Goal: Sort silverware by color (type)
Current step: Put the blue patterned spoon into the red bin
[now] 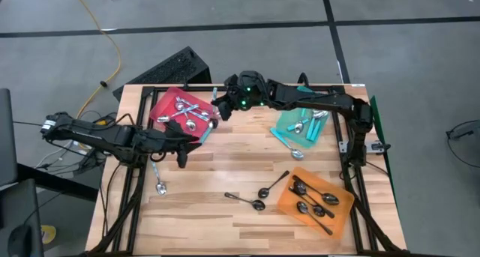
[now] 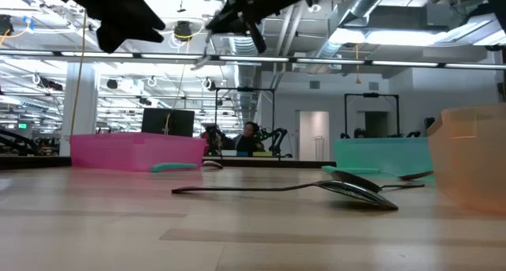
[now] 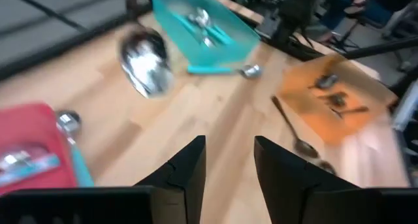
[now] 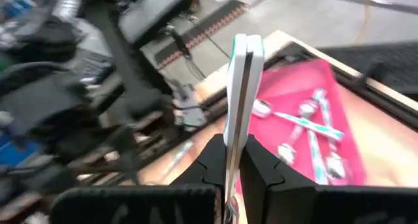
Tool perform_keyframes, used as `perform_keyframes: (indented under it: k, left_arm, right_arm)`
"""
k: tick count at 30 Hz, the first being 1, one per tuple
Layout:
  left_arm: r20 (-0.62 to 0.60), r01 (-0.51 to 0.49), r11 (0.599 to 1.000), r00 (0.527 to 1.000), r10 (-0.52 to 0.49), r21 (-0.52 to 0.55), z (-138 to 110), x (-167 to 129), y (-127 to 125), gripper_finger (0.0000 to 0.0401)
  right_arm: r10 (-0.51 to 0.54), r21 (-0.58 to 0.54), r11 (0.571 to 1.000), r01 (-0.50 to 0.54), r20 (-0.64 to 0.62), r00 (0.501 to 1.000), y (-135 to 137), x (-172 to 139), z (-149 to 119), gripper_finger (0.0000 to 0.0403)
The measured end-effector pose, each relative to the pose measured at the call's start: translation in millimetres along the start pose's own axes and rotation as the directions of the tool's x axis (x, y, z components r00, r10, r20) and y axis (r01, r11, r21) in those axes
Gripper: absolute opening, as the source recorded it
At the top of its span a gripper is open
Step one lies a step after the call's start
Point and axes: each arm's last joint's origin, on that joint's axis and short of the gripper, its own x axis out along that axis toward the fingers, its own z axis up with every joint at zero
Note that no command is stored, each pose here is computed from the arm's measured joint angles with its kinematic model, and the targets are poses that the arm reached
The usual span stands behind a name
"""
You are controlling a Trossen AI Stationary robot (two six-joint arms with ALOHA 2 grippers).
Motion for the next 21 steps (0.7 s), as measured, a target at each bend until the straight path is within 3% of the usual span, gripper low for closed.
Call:
perform_keyframes:
  k: [10, 21]
  left_arm:
    - [-0.104, 0.144, 0.988, 0.983, -0.149, -0.051, -7, -19, 0, 0.0114]
    - [-0.139, 0.090, 0.992, 0.985, -0.102, -0.093, -13, -31, 8, 0.0114]
  right_arm:
    - [0.009, 0.096, 0.995, -0.009, 0.000, 1.000, -38, 31, -6, 0.0041]
    - [0.022, 0.169, 0.985, -0.030, 0.045, 0.999, -67, 61, -6, 0.0041]
